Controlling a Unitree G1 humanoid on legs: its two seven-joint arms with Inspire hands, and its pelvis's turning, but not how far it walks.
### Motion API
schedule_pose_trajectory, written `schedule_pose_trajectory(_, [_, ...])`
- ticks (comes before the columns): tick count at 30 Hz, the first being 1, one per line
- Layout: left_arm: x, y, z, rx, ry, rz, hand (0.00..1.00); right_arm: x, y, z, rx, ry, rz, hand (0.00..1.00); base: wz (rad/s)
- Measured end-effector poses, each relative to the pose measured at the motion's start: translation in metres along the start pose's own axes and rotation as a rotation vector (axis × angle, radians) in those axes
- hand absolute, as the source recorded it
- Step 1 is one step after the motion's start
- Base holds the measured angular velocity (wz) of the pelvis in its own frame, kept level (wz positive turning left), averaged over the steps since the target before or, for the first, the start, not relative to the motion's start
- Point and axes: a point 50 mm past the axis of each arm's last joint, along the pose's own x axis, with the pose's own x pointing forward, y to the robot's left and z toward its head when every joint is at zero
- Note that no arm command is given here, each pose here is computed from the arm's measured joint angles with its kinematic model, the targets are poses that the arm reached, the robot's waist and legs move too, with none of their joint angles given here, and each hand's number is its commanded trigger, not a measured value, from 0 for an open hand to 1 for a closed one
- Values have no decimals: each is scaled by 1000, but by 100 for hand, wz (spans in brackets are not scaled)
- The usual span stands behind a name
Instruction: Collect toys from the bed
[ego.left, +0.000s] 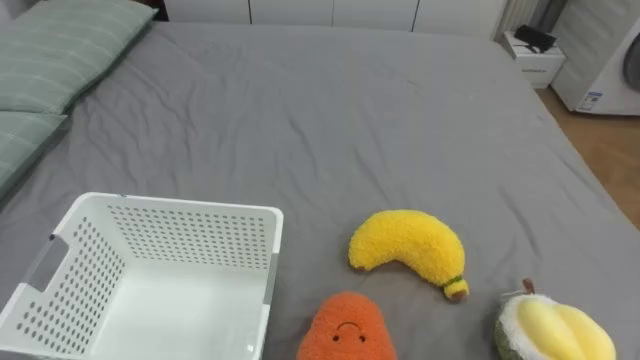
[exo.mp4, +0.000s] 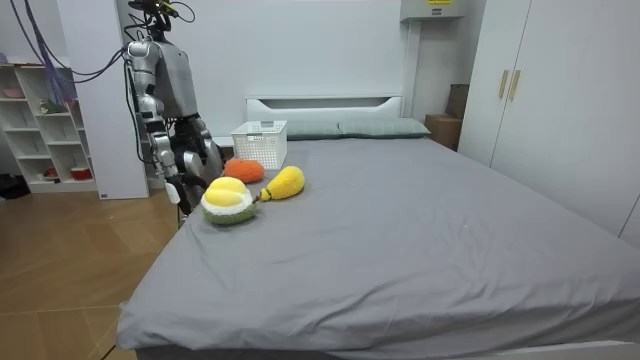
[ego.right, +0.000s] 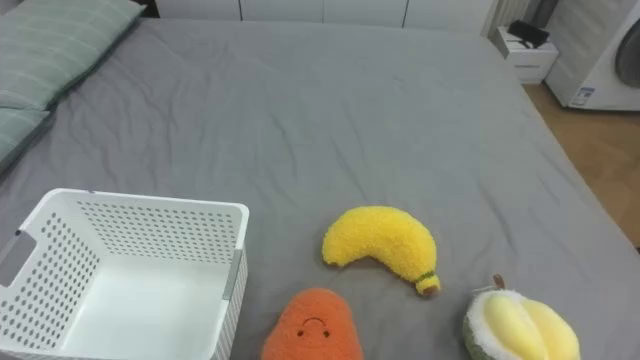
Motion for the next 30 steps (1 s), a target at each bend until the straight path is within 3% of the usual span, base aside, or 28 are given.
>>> schedule_pose_trajectory(18, [0,1,-2,-10,8,20,0,-1,-5,-2,80,-1,-32,0,-4])
schedule_pose_trajectory(23, [0,10,-8,-41,30,42,0,-4,-23,-7,277,-5,-89,0,0])
schedule_pose_trajectory(27, [2,30,-11,-112,48,102,0,-9,-46,-12,474,-9,-182,0,-3])
schedule_pose_trajectory(30, [2,35,-10,-117,49,116,0,-12,-55,-5,503,-29,-247,0,-12])
